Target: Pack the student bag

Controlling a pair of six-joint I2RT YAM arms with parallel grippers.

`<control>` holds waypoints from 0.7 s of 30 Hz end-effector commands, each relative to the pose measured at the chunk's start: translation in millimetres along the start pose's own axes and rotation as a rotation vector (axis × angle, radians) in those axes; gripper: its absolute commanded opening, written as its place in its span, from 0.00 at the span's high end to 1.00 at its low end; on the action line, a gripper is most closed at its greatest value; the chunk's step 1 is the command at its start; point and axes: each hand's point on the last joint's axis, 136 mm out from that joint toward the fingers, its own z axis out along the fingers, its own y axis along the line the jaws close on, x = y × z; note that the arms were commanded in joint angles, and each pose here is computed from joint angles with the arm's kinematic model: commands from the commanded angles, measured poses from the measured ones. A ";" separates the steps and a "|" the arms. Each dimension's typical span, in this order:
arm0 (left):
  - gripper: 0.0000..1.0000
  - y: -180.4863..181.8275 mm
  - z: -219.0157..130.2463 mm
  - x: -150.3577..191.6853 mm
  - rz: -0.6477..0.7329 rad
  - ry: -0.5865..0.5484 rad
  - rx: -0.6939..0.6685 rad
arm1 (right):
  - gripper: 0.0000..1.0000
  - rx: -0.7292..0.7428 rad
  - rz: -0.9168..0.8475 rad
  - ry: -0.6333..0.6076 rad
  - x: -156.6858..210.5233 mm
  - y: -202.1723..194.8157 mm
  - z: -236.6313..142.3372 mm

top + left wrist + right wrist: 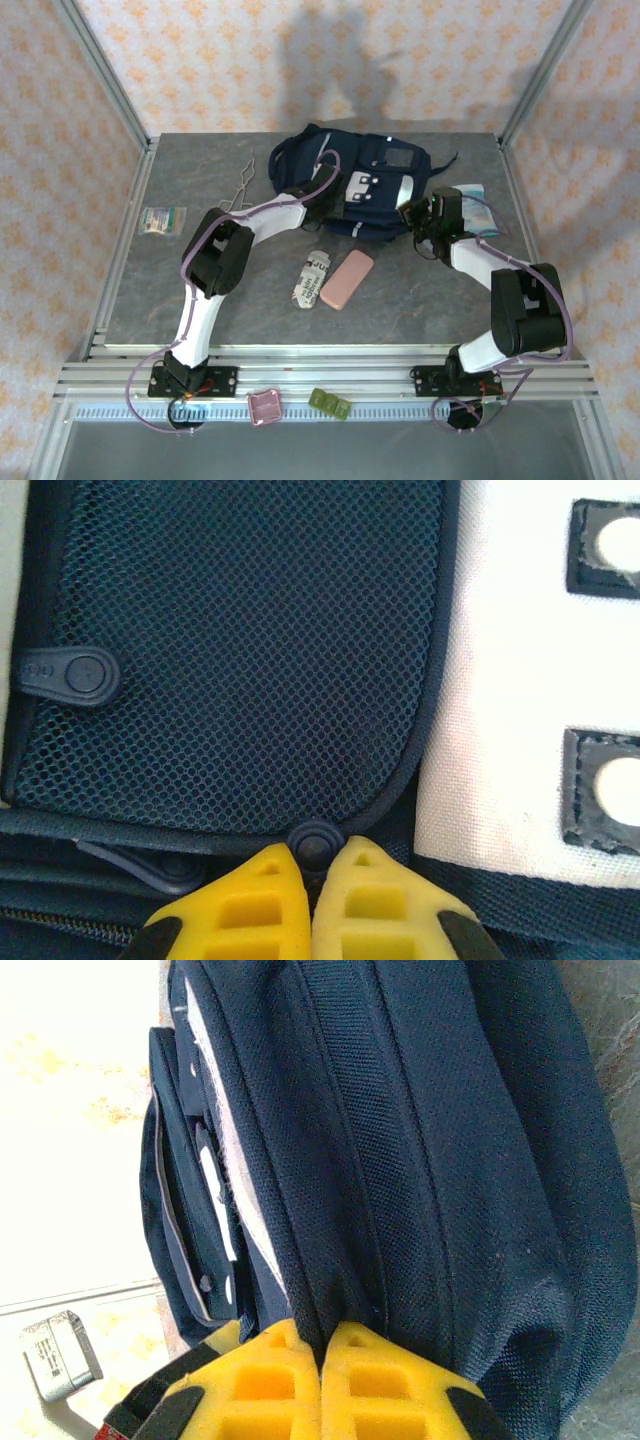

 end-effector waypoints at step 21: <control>1.00 61.2 -91.4 -18.2 -0.271 -0.337 0.116 | 1.00 0.027 0.008 -0.080 -17.3 -14.1 -9.0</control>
